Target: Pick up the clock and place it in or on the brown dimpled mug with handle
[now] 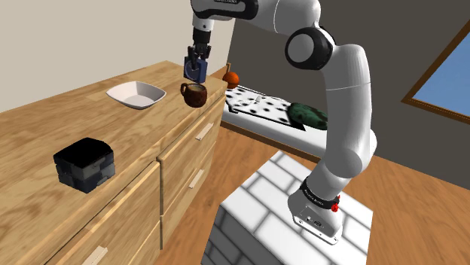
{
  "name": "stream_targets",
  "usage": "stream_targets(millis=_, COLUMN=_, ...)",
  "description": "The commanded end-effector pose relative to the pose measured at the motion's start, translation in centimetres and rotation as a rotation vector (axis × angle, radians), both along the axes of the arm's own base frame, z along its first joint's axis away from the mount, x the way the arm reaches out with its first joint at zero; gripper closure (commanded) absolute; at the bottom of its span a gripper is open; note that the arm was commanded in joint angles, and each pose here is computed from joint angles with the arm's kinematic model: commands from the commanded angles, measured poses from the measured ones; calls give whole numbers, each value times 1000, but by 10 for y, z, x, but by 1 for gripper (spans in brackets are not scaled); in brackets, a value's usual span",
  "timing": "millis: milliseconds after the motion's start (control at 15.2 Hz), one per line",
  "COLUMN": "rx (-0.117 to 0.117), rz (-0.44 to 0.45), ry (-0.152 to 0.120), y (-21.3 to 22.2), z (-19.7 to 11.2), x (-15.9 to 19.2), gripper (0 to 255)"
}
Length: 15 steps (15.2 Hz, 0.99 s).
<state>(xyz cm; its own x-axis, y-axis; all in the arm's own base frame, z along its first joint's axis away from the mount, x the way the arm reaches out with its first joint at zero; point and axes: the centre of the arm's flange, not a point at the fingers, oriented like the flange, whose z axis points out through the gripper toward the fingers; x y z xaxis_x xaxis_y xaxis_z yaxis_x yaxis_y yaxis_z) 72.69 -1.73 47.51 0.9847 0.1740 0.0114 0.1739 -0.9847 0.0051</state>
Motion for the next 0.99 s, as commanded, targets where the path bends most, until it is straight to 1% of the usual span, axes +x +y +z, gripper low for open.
stream_targets(millis=0, rx=0, rz=0, ry=-1, y=-1, z=-11, x=1, gripper=255)
stream_targets(millis=198, rx=0, rz=0, ry=-1, y=-1, z=-28, x=1, gripper=255)
stream_targets(millis=660, rx=0, rz=0, ry=-1, y=-1, z=-28, x=1, gripper=255)
stream_targets(millis=726, rx=0, rz=0, ry=-1, y=-1, z=-28, x=1, gripper=0)
stream_targets(millis=924, rx=0, rz=0, ry=-1, y=0, z=-28, x=1, gripper=0)
